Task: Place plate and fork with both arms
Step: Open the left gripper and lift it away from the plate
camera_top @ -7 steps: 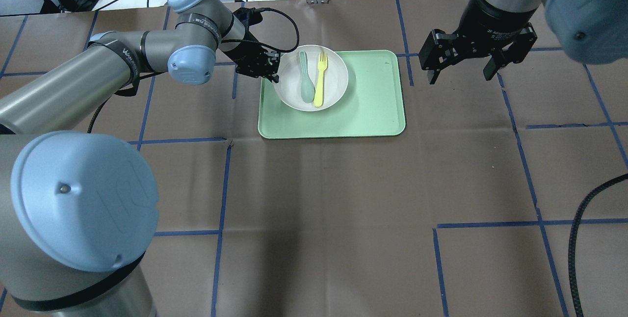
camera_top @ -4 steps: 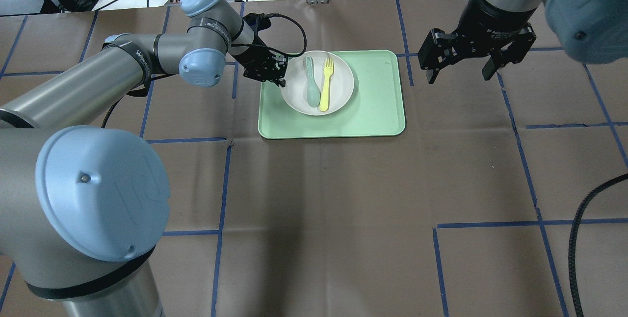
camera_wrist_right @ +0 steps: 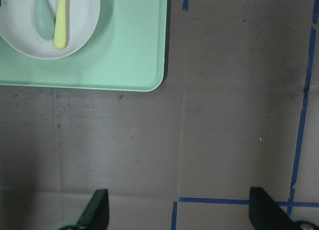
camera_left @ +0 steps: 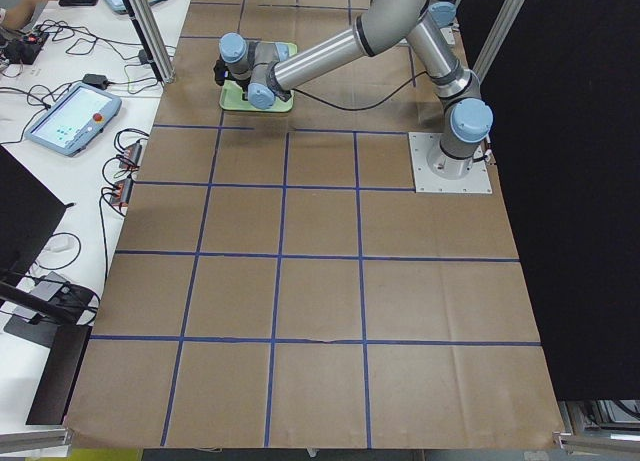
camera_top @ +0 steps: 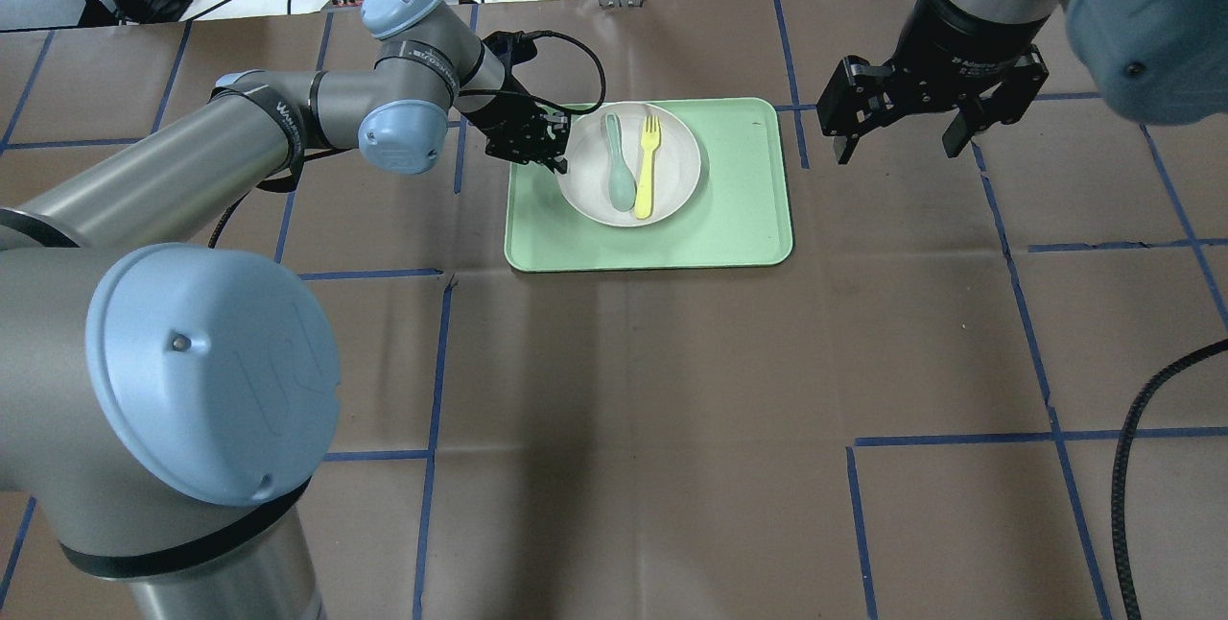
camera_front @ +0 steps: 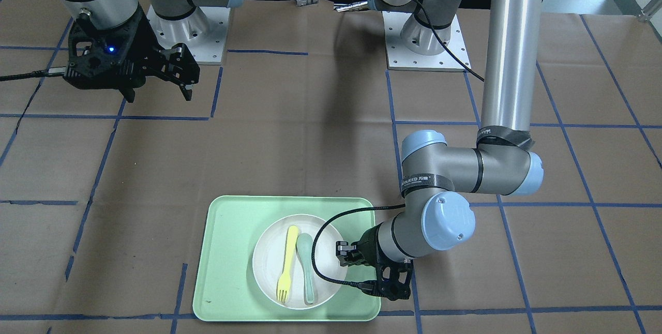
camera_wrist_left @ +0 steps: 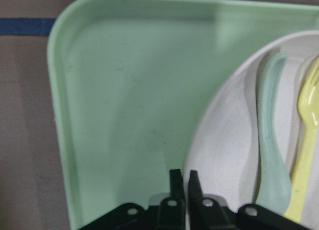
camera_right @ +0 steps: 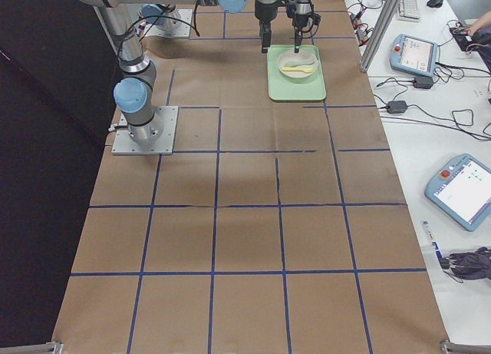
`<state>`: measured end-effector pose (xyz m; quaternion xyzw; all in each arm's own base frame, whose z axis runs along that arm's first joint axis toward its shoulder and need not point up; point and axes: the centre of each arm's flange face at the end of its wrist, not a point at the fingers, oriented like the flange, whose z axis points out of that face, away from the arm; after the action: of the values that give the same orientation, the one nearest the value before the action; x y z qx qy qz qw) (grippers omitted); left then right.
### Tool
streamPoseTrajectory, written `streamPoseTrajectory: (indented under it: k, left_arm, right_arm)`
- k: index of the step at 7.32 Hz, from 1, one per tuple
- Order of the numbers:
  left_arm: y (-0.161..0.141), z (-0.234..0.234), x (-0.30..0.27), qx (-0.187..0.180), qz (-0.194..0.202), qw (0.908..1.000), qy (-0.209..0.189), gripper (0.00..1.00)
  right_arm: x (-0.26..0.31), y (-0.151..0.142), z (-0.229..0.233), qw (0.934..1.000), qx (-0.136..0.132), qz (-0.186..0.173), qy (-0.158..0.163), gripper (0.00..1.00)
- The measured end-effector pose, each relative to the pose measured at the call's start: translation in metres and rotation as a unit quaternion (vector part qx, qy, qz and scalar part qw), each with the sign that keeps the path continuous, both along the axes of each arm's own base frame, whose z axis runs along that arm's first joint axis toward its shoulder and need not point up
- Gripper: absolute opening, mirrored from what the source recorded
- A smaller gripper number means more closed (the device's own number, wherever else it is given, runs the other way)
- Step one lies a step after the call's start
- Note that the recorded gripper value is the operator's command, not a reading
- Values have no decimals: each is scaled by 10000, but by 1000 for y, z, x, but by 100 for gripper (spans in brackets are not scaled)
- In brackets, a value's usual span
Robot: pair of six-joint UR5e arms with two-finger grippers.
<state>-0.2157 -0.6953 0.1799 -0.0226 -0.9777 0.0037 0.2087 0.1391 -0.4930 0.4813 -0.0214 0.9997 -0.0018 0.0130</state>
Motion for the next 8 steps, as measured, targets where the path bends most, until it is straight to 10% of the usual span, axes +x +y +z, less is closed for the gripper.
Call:
streamPoseTrajectory:
  k: [6, 7, 8]
  left_arm:
    - [1, 1, -7, -60, -12, 10000, 53, 40]
    - [1, 2, -7, -64, -12, 10000, 48, 85]
    - [1, 5, -8, -87, -18, 10000, 40, 99]
  right_arm:
    - [0, 0, -2, 10000, 14, -39, 34, 100]
    - [0, 1, -1, 10000, 8, -41, 47, 100]
    - [0, 1, 0, 10000, -1, -41, 42, 100]
